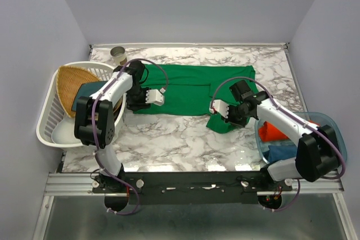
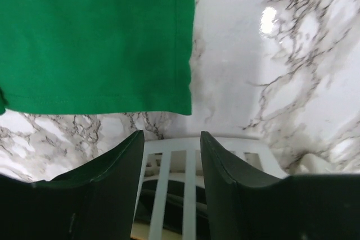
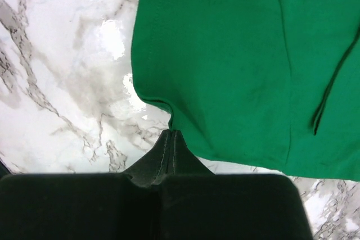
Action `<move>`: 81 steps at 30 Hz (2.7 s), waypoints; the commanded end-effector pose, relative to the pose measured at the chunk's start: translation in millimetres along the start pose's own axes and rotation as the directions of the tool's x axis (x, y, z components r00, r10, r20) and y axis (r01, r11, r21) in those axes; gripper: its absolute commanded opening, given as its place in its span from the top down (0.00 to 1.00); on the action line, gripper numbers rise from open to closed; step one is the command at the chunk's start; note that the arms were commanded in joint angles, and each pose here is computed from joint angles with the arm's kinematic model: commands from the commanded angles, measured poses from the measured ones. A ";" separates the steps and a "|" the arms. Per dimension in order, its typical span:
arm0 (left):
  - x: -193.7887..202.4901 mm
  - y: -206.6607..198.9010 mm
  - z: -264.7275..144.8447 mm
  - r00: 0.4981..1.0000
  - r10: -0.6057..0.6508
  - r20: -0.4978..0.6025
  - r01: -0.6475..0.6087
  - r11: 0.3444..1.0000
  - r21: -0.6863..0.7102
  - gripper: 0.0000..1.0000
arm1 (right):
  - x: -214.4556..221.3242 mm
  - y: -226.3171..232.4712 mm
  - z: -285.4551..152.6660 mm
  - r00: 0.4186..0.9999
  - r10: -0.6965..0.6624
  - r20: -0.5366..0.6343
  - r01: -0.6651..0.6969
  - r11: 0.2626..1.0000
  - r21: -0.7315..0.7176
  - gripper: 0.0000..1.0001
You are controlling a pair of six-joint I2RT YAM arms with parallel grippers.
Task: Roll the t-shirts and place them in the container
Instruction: Fold the T-shirt at the center of the board.
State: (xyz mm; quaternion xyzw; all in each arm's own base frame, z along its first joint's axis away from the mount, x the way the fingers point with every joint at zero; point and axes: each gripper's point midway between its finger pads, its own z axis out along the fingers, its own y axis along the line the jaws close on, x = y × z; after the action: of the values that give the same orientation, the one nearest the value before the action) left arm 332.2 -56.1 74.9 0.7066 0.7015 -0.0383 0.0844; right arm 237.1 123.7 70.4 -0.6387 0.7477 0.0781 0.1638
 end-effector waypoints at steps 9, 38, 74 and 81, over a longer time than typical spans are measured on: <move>16.7 17.2 27.2 0.988 0.134 -0.077 -0.130 0.990 0.055 0.57 | -9.4 -11.3 -4.4 0.997 0.071 0.024 -0.071 0.997 -0.016 1.00; 23.0 -11.8 65.2 0.990 0.078 -0.117 -0.074 0.997 0.034 0.81 | -5.2 -19.3 4.9 0.993 0.117 -0.007 -0.117 0.993 -0.024 1.00; 4.8 102.6 2.8 0.948 -0.318 0.011 0.314 0.926 -0.209 1.00 | 20.3 -200.0 -131.2 0.965 0.253 0.063 -0.246 0.802 0.545 1.00; 10.0 114.7 1.7 0.935 -0.355 0.013 0.347 0.905 -0.245 1.00 | 30.8 -213.4 -127.2 0.959 0.282 0.043 -0.255 0.782 0.568 1.00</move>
State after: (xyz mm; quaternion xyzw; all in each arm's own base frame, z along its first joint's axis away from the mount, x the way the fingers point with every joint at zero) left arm 442.6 -49.6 79.9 0.5713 0.8056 0.0394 0.1522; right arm 403.8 28.4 189.3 -0.4622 0.8256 -0.1072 0.3054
